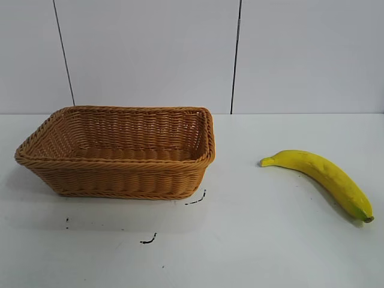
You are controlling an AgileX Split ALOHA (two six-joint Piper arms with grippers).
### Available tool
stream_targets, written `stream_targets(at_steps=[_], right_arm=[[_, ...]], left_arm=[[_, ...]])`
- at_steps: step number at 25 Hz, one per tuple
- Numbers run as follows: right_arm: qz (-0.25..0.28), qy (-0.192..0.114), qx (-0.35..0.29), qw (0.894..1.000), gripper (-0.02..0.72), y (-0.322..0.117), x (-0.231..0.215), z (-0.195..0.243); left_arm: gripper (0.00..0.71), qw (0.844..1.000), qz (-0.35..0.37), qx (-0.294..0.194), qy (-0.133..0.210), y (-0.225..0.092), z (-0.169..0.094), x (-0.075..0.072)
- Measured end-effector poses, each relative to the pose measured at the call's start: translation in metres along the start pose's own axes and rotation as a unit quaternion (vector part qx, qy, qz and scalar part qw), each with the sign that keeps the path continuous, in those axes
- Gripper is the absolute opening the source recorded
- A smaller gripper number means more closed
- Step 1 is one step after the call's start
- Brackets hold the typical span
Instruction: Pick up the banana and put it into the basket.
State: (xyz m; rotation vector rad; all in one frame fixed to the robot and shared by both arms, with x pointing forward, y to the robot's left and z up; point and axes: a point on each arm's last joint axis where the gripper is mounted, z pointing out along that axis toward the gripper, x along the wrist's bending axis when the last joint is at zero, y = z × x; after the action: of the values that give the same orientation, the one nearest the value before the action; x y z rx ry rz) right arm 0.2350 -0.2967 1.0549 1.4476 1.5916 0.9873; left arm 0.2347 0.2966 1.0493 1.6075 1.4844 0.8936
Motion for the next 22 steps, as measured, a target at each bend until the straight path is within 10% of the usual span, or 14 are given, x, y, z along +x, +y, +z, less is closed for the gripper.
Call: stream_targets(at_steps=[12, 22], right_arm=[[0.034, -0.002, 0.021, 0.999, 0.696, 0.01, -0.001, 0.004], [0.046, -0.002, 0.192, 0.98, 0.696, 0.092, -0.006, 0.077]], left_arm=[[0.695, 1.0, 0.0, 0.0, 0.0, 0.0, 0.0, 0.0], [0.695, 1.0, 0.0, 0.0, 0.0, 0.0, 0.0, 0.0]])
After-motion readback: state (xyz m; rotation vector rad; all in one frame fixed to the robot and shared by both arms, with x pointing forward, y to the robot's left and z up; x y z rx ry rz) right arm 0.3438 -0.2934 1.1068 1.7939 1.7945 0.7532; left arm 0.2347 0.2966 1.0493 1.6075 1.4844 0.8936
